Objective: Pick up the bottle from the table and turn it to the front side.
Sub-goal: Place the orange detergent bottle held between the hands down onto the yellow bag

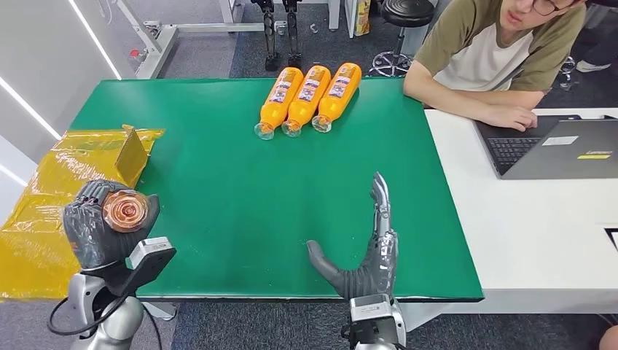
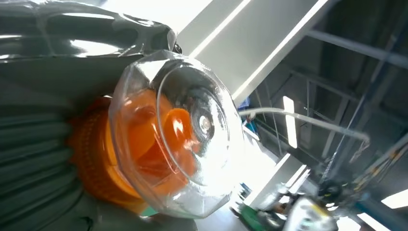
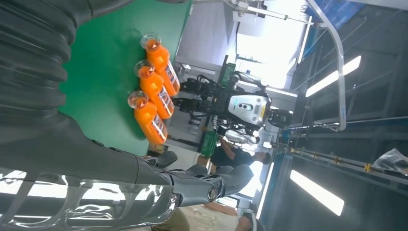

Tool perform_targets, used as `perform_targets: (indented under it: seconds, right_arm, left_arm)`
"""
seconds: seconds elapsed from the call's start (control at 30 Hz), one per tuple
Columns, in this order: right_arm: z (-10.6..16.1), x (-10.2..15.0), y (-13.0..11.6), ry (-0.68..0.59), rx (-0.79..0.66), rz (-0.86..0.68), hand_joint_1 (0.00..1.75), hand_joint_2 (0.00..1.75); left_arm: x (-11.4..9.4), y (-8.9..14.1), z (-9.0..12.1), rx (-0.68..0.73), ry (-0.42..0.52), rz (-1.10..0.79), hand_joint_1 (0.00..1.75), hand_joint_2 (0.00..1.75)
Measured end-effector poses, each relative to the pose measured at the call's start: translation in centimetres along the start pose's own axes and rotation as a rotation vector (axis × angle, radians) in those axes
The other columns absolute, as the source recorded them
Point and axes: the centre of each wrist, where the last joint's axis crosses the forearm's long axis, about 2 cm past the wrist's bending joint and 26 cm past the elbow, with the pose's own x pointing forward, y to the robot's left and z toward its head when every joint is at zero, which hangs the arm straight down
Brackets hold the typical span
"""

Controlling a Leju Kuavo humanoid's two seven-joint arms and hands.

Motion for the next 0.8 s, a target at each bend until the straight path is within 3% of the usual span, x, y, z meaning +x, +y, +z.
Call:
perform_targets:
  seconds: [0.13,0.23,0.53,0.8]
  right_arm:
    - [0.1,0.0,0.1,0.002,0.004,-0.038,0.0,1.75]
    - [0.1,-0.1,0.1,-0.003,0.008,-0.044,0.0,1.75]
    - [0.1,-0.1,0.1,-0.004,0.015,-0.048,0.0,1.75]
    - [0.0,-0.1,0.1,-0.005,0.027,-0.054,0.0,1.75]
  left_arm:
    - [-7.7,2.4,1.1,-0.275,-0.036,-0.311,1.75,1.75]
    - [-12.0,4.7,1.3,-0.366,-0.045,-0.422,1.75,1.75]
    - [-17.5,8.3,0.6,-0.564,-0.038,-0.536,1.75,1.75]
    - [-21.4,10.5,-2.9,-0.762,-0.036,-0.599,1.75,1.75]
